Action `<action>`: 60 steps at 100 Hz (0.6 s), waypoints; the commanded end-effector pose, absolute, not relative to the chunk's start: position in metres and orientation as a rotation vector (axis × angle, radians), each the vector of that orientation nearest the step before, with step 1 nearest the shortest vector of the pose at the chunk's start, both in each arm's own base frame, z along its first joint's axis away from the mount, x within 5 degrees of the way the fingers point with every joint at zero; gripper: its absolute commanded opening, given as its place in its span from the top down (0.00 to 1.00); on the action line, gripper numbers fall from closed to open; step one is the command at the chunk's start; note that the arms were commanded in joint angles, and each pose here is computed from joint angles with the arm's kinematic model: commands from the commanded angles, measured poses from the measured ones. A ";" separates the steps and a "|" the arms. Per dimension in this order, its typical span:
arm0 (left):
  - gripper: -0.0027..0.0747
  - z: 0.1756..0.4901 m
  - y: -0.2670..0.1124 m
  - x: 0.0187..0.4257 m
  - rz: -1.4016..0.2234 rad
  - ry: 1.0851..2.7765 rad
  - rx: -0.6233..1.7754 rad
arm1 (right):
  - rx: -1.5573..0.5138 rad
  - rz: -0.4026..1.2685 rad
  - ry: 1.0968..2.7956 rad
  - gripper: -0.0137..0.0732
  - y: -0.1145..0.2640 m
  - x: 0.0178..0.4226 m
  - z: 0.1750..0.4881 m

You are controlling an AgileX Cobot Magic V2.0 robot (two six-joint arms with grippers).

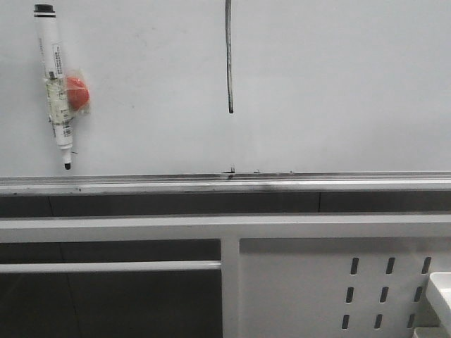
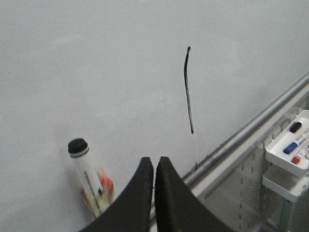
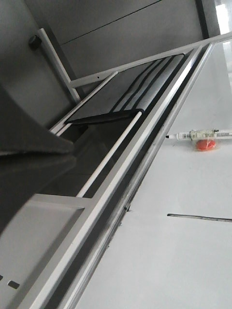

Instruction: Write number 1 on whiteboard

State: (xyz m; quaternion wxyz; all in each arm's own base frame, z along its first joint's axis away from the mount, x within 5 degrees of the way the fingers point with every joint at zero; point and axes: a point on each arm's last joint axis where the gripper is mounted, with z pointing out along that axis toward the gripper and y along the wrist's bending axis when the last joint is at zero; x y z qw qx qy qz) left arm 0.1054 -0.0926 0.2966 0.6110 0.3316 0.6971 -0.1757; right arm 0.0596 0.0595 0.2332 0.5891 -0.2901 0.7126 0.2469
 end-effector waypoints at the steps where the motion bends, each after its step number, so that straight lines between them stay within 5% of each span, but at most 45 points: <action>1: 0.99 0.314 -0.083 0.093 -0.448 1.560 0.724 | -0.629 0.592 1.561 0.91 0.060 0.061 0.250; 29: 0.99 0.327 -0.064 0.073 -0.319 1.397 0.788 | -0.629 0.592 1.561 0.91 0.060 0.061 0.250; 60: 0.99 0.320 -0.043 0.079 -0.250 1.537 0.539 | -0.629 0.592 1.561 0.91 0.060 0.061 0.250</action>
